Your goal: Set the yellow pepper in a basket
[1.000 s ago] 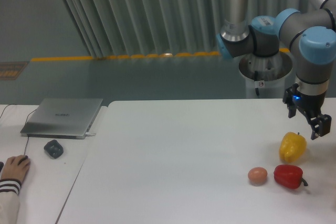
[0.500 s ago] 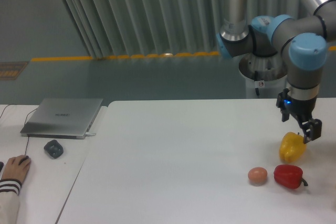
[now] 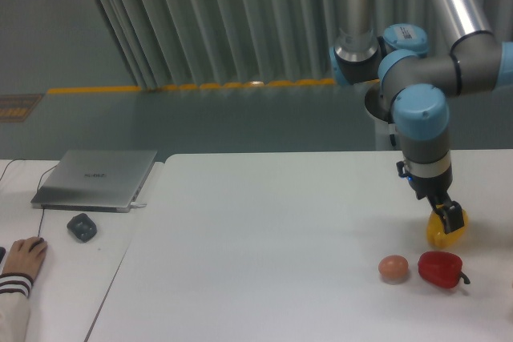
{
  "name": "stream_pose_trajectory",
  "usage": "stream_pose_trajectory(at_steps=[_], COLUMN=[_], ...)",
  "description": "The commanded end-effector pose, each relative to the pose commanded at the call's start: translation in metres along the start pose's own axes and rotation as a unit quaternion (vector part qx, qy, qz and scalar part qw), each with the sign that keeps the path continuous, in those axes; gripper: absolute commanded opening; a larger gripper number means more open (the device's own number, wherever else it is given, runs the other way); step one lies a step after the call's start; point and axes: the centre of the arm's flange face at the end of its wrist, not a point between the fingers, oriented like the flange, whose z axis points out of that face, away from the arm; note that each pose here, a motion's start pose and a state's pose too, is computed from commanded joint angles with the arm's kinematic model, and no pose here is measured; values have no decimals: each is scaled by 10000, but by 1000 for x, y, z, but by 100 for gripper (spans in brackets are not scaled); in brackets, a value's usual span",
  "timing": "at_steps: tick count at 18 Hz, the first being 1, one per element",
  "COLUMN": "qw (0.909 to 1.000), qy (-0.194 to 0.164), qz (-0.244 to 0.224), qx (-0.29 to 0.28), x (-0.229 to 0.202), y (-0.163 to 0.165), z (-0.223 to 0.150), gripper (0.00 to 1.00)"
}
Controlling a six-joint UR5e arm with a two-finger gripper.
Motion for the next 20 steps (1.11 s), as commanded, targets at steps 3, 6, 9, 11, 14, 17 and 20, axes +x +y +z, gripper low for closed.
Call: stream_pose_trajectory(at_steps=[3, 6, 9, 11, 14, 17, 20], qw=[9979, 9939, 9934, 9930, 9931, 9933, 9933], qy=[143, 225, 275, 344, 351, 366, 365], qz=[-620, -1066, -1102, -1128, -1121, -1093, -1093], qx=[128, 163, 130, 97, 38, 9, 8], x=[-7, -8, -8, -7, -8, -8, -8], y=[11, 14, 10, 9, 8, 6, 4], z=[6, 11, 19, 26, 30, 33, 34], gripper=[100, 100, 100, 100, 100, 100, 100])
